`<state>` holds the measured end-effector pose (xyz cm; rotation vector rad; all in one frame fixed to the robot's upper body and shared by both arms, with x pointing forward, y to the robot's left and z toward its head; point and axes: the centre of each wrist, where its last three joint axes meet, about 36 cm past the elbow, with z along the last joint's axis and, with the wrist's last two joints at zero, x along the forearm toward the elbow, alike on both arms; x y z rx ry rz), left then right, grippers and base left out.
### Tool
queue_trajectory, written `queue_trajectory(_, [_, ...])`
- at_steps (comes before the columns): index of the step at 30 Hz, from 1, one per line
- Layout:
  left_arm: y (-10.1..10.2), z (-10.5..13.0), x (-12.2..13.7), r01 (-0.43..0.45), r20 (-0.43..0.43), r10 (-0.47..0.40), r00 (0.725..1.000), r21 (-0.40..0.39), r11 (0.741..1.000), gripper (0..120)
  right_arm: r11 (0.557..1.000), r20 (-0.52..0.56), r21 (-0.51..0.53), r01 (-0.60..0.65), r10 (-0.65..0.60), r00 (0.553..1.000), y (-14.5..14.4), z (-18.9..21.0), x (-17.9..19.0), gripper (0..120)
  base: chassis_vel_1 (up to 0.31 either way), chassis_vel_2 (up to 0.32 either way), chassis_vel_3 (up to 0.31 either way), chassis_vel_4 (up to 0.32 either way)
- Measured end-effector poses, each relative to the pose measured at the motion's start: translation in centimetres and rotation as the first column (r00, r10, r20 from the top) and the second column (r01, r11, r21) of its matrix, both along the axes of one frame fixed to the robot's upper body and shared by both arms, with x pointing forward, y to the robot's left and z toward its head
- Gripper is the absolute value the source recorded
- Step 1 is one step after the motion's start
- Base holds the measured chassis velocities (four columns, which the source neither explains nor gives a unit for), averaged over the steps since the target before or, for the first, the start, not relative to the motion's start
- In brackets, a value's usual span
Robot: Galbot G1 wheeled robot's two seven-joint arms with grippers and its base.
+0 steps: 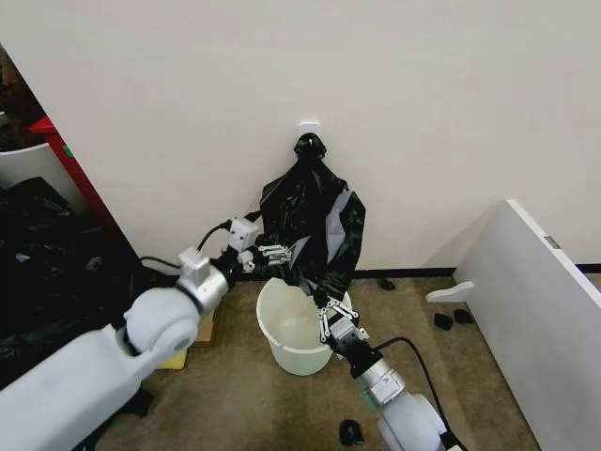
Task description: Place the garbage bag over the trash bin.
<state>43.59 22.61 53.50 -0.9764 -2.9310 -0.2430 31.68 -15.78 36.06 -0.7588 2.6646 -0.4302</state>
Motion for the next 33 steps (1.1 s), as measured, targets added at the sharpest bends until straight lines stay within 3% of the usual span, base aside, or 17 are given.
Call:
queue_trajectory(9, [-3.1, 0.4, 2.7, 0.116, -0.085, -0.109, 0.990, 0.089, 0.989, 100, 1.000, 0.021, 0.001, -0.005, 0.005, 1.000, 0.0, 0.1, -0.1, 0, 0.000, 0.000, 0.000, 0.000])
queue_trajectory(18, [-5.0, 2.1, 4.1, 0.068, -0.160, -0.038, 0.986, 0.185, 0.980, 94, 1.000, 0.034, 0.002, 0.004, -0.004, 0.999, -0.5, 0.4, -0.1, 0, 0.000, 0.000, 0.000, 0.000])
queue_trajectory(25, [-5.5, 2.2, 4.7, 0.007, -0.198, 0.046, 0.979, 0.258, 0.966, 66, 1.000, 0.040, 0.011, 0.008, -0.008, 0.999, -0.4, 0.7, 0.1, 0, 0.000, 0.000, 0.000, 0.000])
queue_trajectory(27, [-5.6, 2.2, 4.9, -0.001, -0.200, 0.054, 0.978, 0.260, 0.966, 63, 1.000, 0.039, 0.012, 0.007, -0.008, 0.999, -0.4, 0.7, 0.1, 0, 0.000, 0.000, 0.000, 0.000])
queue_trajectory(33, [-5.9, 2.1, 5.1, -0.012, -0.226, 0.074, 0.971, 0.263, 0.965, 36, 1.000, 0.038, 0.017, 0.009, -0.009, 0.999, -0.3, 0.7, 0.1, 0, 0.000, 0.000, 0.000, 0.000])
